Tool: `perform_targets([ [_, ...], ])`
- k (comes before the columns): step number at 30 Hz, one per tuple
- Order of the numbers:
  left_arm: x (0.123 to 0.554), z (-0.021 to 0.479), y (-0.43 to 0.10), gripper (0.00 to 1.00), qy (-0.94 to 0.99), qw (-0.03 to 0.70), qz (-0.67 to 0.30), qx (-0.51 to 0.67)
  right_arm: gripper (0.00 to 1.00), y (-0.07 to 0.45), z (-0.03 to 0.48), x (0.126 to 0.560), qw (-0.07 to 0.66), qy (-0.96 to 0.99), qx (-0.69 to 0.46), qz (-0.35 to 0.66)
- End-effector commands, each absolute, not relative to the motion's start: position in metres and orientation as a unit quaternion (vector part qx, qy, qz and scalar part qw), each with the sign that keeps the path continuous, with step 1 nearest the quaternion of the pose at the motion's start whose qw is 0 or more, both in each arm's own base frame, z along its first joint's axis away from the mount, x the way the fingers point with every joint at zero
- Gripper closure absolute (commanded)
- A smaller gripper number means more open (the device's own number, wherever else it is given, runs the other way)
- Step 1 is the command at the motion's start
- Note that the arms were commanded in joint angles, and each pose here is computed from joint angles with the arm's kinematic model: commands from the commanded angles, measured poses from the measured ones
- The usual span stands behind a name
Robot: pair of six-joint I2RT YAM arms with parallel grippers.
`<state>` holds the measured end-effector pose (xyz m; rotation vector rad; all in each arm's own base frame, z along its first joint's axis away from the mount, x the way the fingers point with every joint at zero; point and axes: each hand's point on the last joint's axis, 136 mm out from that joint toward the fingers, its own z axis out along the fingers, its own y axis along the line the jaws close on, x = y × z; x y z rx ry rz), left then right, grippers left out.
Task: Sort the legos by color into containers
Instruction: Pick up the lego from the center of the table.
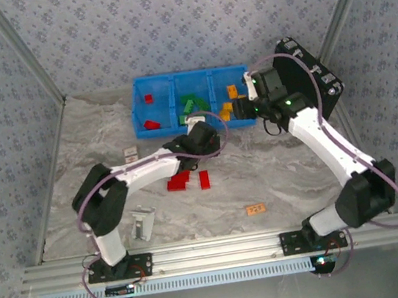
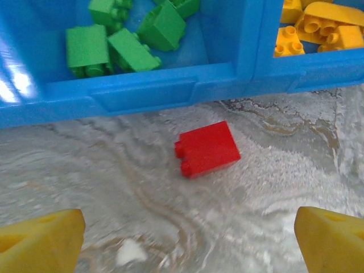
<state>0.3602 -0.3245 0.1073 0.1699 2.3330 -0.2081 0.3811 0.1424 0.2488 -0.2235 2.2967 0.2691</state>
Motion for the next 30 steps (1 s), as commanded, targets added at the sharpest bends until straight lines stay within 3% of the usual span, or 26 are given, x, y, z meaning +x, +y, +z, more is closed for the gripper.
perform_targets([
  [1, 0.376, 0.106, -0.339, 0.06, 0.914, 0.397, -0.082, 0.027, 0.40, 0.132, 0.267, 0.369, 0.434, 0.887, -0.089, 0.130],
  [8, 0.393, 0.094, -0.357, 0.09, 0.920, 0.387, -0.056, 0.034, 0.39, 0.103, 0.256, 0.346, 0.434, 0.886, -0.058, 0.156],
  [16, 0.398, 0.071, -0.353, 0.17, 0.931, 0.364, -0.030, 0.017, 0.42, 0.096, 0.257, 0.350, 0.442, 0.874, -0.039, 0.200],
  [30, 0.405, 0.042, -0.344, 0.22, 0.941, 0.337, -0.011, 0.003, 0.42, 0.086, 0.250, 0.356, 0.439, 0.874, -0.018, 0.209],
])
